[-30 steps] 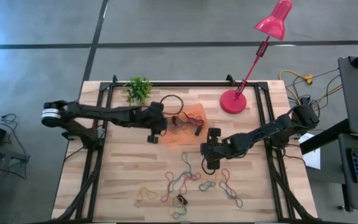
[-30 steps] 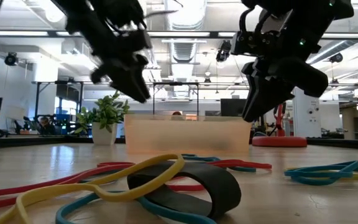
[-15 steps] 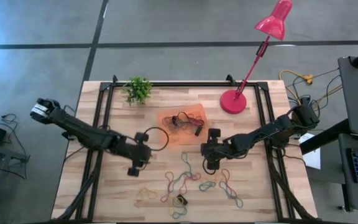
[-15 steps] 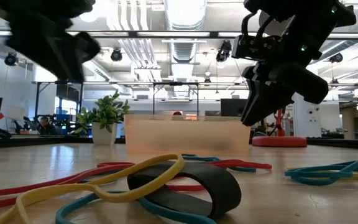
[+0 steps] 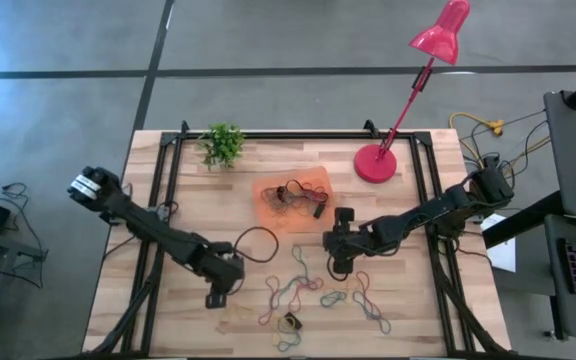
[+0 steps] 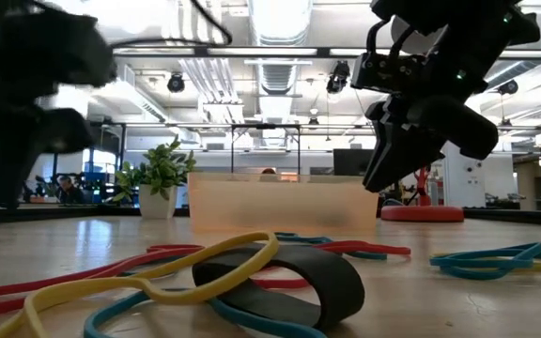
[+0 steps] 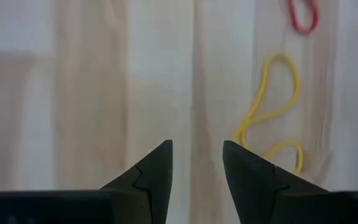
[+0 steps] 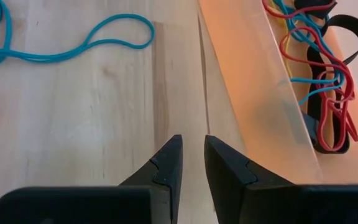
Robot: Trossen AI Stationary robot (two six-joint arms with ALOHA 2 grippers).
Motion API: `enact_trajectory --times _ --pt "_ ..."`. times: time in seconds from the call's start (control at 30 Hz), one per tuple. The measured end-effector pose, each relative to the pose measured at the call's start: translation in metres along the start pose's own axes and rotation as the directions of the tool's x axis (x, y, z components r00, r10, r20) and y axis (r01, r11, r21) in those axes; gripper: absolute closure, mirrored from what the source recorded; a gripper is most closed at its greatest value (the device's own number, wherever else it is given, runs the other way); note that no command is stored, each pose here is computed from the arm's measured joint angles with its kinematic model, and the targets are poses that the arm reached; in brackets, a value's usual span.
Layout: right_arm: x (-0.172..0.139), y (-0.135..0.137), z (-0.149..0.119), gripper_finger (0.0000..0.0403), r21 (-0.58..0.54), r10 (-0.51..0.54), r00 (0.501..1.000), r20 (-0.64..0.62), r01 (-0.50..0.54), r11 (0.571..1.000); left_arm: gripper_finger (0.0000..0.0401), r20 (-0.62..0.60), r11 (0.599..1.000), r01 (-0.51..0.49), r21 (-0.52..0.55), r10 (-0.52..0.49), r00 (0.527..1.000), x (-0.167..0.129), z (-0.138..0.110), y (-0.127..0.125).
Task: Pick and place rubber bands into bin
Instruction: Put the yellow rubber band into the orange bin
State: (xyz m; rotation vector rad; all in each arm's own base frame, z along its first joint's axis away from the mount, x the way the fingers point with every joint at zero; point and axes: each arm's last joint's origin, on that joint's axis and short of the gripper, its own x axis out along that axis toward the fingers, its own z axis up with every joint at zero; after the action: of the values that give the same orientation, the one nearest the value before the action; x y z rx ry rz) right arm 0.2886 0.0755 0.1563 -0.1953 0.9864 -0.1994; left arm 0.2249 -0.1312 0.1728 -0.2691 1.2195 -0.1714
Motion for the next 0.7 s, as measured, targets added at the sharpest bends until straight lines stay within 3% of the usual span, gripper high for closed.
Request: enact_trajectory --times 0.17,0.43,0.7 --pt "-0.003 0.0 0.001 0.0346 -0.009 0.003 1.0 0.008 -0.003 1.0 0.0276 -0.071 0.998 0.026 -0.055 -0.029 0.997 0.016 -0.004 -0.005" --pt "-0.009 -0.003 0.003 0.0346 -0.009 0.007 1.0 0.028 -0.006 1.0 0.0276 -0.013 0.992 0.091 -0.082 -0.093 0.996 0.018 -0.003 -0.018" --pt "-0.009 -0.003 0.003 0.0346 -0.018 0.006 1.0 0.024 -0.006 1.0 0.0276 0.011 0.996 0.061 -0.07 -0.061 0.998 0.019 -0.007 -0.023"
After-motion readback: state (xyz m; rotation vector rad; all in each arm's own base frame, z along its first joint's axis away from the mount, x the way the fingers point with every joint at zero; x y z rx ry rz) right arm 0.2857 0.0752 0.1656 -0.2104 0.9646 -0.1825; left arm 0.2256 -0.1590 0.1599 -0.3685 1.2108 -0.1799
